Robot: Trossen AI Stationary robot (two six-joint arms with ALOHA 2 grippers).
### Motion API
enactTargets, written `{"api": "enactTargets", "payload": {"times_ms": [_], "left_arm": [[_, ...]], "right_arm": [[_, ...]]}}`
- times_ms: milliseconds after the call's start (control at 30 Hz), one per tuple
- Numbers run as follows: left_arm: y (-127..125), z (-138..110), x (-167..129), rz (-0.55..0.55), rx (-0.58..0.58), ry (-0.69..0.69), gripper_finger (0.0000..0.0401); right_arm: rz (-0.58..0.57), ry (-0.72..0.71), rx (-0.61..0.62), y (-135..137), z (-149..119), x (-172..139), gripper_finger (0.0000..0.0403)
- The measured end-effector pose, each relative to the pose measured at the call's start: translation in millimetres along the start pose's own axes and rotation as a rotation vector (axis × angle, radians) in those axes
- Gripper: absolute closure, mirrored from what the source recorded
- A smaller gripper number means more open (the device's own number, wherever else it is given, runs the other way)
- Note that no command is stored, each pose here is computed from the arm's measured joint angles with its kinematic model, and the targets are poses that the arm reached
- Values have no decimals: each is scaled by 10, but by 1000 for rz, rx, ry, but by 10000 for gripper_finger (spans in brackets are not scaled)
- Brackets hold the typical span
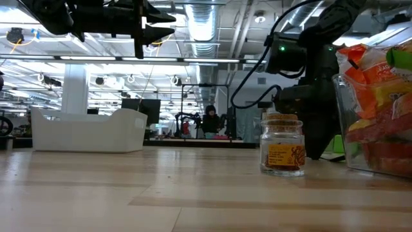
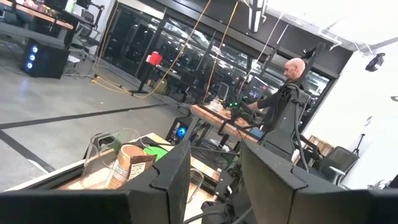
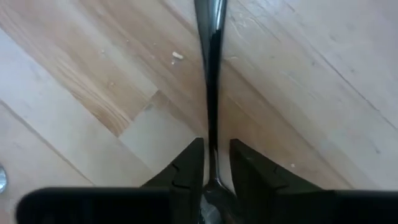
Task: Pick & Place Food Item
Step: Put the black spoon into the white bin
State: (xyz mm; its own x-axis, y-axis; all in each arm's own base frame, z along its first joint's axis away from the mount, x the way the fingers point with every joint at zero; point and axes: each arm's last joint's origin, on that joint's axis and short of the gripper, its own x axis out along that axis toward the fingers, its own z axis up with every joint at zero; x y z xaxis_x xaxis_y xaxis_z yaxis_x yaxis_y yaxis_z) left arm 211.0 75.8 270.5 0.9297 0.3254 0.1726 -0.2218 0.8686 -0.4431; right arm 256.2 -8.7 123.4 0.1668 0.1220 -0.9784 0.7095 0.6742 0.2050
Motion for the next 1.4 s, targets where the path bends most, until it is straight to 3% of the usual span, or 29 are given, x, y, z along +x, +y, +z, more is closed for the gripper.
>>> {"api": "enactTargets", "payload": {"times_ms": [200,433,800,1167,1400], "left_arm": [[0,0,0,0,0,0,266],[0,0,0,0,0,0,266],[0,0,0,0,26,0,266],[19,4,0,11,55,2,266],[92,-141,-14,88,-2,154,266]], "right_arm": [[-7,-3,-15,28,47,-35,393],[7,-26,-95,104,134,-115,400],[58,-185,-160,378,388,-441,402],[118,-419,-236,598,773,-981,403],[91,-574,-276,555,1055,-1370,403]]}}
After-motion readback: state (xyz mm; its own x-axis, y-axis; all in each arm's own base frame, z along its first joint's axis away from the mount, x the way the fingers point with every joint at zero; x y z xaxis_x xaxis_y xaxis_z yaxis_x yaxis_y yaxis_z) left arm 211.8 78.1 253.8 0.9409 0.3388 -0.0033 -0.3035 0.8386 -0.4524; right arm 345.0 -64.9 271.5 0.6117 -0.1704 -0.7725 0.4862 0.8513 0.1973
